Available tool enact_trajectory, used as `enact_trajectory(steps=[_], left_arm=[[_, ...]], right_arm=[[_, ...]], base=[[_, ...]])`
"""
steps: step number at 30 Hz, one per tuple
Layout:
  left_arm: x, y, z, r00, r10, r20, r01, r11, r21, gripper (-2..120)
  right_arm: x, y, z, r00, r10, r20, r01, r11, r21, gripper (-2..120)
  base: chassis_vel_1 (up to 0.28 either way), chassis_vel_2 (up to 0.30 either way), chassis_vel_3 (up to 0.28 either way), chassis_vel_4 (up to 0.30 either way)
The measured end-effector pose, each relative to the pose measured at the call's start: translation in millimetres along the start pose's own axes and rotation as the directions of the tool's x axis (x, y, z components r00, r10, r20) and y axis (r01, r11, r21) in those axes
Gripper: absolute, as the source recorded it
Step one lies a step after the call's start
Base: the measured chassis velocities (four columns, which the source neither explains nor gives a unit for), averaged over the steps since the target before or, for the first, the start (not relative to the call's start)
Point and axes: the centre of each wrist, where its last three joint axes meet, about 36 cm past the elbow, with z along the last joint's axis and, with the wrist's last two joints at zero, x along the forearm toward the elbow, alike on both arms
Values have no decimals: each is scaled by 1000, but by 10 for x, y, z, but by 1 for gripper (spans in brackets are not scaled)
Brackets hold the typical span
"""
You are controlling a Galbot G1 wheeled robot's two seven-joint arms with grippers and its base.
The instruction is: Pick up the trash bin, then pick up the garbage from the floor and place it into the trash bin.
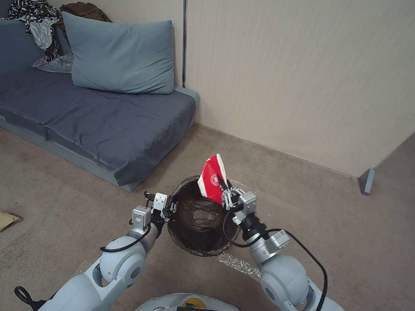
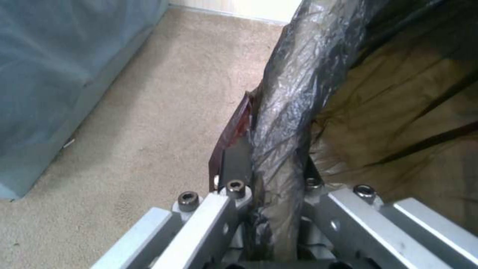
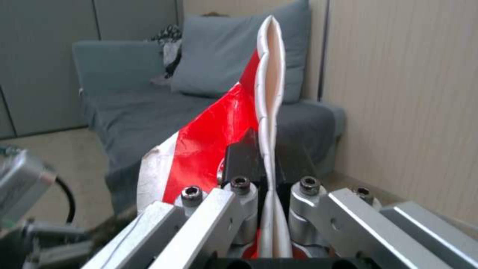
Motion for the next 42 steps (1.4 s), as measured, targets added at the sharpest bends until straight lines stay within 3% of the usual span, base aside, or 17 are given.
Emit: enact_trajectory(steps=[15,22,30,35,38,40,42], left_arm=[[10,-44,-55,1000,10,17,-10,1000,6,3],[18,-51,-66,1000,11,20,-11,1000,9,3],[-4,-44,-54,1000,8,17,-8,1000,9,3],[-7,-46,-59,1000,8,19,-8,1000,11,3],[-9,-46,-63,1000,8,20,-8,1000,12,3],[-9,-46,-63,1000,8,21,-8,1000,12,3],[-9,-46,-63,1000,8,21,-8,1000,12,3]], right_arm=[[26,225,803,989,-44,-142,49,998,34,0],[34,219,902,987,-35,-157,44,998,55,1],[20,185,866,988,-15,-152,26,997,69,32],[24,163,841,989,-14,-150,25,997,74,45],[26,154,819,989,-13,-149,24,997,74,61],[25,154,812,989,-12,-148,23,997,74,64],[22,161,791,990,-11,-143,21,997,71,76]], base=[[0,0,0,0],[0,0,0,0],[0,0,0,0],[0,0,0,0],[0,0,0,0],[0,0,0,0],[0,0,0,0]])
